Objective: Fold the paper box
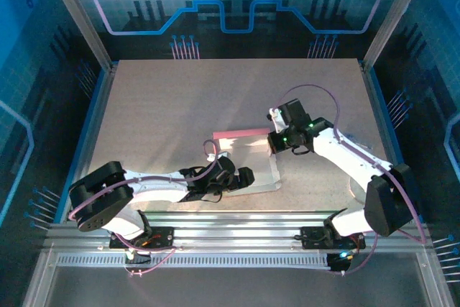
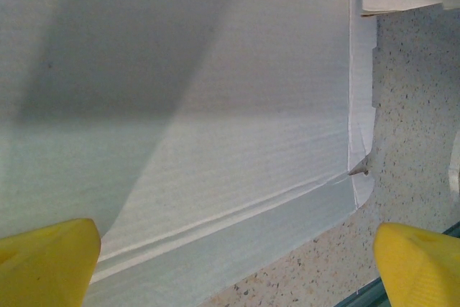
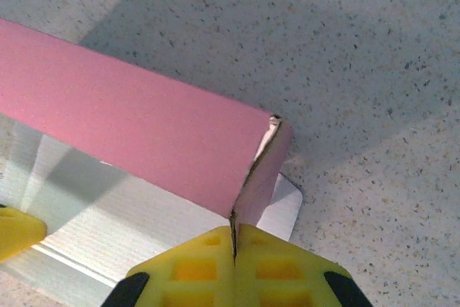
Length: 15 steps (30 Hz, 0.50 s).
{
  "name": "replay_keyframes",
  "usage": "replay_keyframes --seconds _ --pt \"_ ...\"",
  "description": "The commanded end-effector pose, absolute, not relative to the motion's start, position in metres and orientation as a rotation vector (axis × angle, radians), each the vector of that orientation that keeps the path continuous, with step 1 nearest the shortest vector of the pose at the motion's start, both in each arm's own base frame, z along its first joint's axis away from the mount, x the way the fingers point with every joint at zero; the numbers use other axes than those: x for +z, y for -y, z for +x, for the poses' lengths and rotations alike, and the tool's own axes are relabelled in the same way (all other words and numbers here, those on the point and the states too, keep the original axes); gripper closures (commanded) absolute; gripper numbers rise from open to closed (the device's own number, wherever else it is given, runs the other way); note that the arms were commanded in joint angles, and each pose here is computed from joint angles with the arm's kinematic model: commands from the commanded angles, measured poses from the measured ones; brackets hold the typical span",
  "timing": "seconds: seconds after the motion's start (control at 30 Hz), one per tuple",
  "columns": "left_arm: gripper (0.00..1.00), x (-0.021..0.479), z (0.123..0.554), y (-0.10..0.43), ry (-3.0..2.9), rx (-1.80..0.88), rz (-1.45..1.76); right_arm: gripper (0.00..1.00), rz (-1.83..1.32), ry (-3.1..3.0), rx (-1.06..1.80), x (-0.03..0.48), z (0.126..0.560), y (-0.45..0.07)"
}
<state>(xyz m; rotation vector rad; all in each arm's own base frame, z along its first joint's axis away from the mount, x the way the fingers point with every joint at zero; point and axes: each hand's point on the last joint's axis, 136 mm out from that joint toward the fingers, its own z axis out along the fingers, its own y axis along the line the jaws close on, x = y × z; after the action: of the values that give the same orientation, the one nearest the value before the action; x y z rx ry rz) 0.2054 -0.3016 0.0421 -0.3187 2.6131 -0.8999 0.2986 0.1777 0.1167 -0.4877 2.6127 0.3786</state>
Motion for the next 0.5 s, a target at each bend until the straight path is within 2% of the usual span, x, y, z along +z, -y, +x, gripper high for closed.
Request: replay_keyframes --seconds 0.0,0.23,0.47 --pt "0.01 0.006 0.174 0.281 -2.789 -0.768 -0.338 0.96 -0.507 -2.636 0.403 0.106 0.283 -0.185" --pt "0.04 0.020 0.174 0.285 -2.755 -0.852 -0.356 0.96 -0.545 -2.646 0.365 0.098 0.284 -0.186" --pt "0.07 0.087 0.180 0.280 -2.646 -0.934 -0.255 0.96 -0.639 -2.617 0.357 0.098 0.295 -0.196"
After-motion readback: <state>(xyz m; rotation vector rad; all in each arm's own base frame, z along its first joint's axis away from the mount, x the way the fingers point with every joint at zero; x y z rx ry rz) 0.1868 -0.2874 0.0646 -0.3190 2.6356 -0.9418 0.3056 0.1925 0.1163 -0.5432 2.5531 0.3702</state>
